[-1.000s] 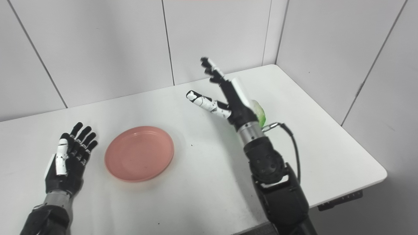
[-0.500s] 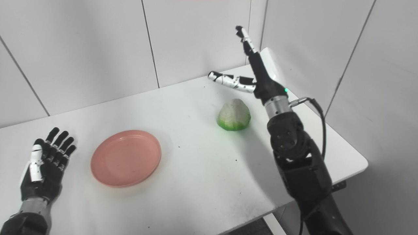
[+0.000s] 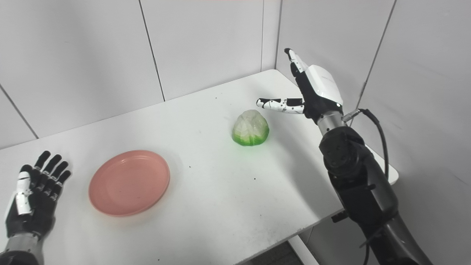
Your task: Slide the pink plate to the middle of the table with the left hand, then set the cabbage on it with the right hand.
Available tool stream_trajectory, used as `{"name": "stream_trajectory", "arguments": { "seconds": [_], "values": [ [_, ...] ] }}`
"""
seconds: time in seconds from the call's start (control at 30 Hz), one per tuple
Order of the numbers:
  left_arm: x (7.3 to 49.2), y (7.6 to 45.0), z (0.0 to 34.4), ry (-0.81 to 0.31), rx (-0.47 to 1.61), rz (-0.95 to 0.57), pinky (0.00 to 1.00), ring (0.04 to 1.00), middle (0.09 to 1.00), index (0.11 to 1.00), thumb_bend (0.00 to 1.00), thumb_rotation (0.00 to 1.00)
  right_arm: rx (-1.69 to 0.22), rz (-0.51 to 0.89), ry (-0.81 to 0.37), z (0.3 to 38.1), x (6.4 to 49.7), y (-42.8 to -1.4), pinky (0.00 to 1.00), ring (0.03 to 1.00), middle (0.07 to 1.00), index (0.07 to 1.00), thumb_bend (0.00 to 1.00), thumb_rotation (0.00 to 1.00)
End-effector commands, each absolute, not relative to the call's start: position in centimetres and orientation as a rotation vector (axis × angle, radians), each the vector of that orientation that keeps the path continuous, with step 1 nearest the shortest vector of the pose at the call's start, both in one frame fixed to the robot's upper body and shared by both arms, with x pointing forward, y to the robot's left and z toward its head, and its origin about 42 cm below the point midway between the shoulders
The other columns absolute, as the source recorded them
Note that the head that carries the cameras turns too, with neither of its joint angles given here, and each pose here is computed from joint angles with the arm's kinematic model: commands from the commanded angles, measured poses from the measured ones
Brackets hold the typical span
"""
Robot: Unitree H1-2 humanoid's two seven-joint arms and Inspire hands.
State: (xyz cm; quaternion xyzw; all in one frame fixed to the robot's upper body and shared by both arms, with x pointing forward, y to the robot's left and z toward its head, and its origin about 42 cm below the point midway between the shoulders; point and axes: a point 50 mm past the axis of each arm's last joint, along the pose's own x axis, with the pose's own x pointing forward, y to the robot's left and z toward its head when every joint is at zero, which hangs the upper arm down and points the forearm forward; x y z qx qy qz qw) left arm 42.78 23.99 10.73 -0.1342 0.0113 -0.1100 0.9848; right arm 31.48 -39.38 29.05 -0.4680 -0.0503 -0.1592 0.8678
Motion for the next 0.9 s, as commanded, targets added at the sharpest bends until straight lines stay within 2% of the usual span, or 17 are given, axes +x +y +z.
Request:
{"name": "stream_trajectory", "arguments": {
  "seconds": [0.0, 0.13, 0.4, 0.67, 0.87],
  "values": [
    [40.6, 25.2, 7.2, 0.155, -0.281, -0.189, 0.92, 0.905, 0.909, 0.896, 0.45, 1.0, -1.007, -0.355, -0.135, 30.9, 31.7, -39.8, 0.86, 0.952, 0.977, 0.998, 1.0, 0.59],
    [40.4, 25.2, 7.4, 0.158, -0.277, -0.186, 0.91, 0.9, 0.905, 0.892, 0.45, 1.0, -0.992, -0.301, -0.069, 30.1, 32.8, -40.1, 0.86, 0.943, 0.973, 1.0, 1.0, 0.57],
    [40.1, 25.5, 7.6, 0.149, -0.261, -0.2, 0.92, 0.907, 0.911, 0.899, 0.46, 1.0, -0.929, -0.233, -0.042, 28.5, 34.7, -39.4, 0.89, 0.962, 0.98, 1.0, 1.0, 0.52],
    [39.6, 25.6, 8.0, 0.144, -0.249, -0.207, 0.92, 0.906, 0.913, 0.901, 0.47, 1.0, -0.902, -0.15, -0.005, 27.3, 36.9, -38.6, 0.91, 0.977, 0.991, 1.0, 1.0, 0.52],
    [39.4, 25.8, 8.1, 0.139, -0.248, -0.224, 0.94, 0.912, 0.92, 0.907, 0.48, 1.0, -0.91, -0.119, 0.016, 26.2, 38.5, -38.0, 0.88, 0.954, 0.974, 0.998, 1.0, 0.52]
  ]
}}
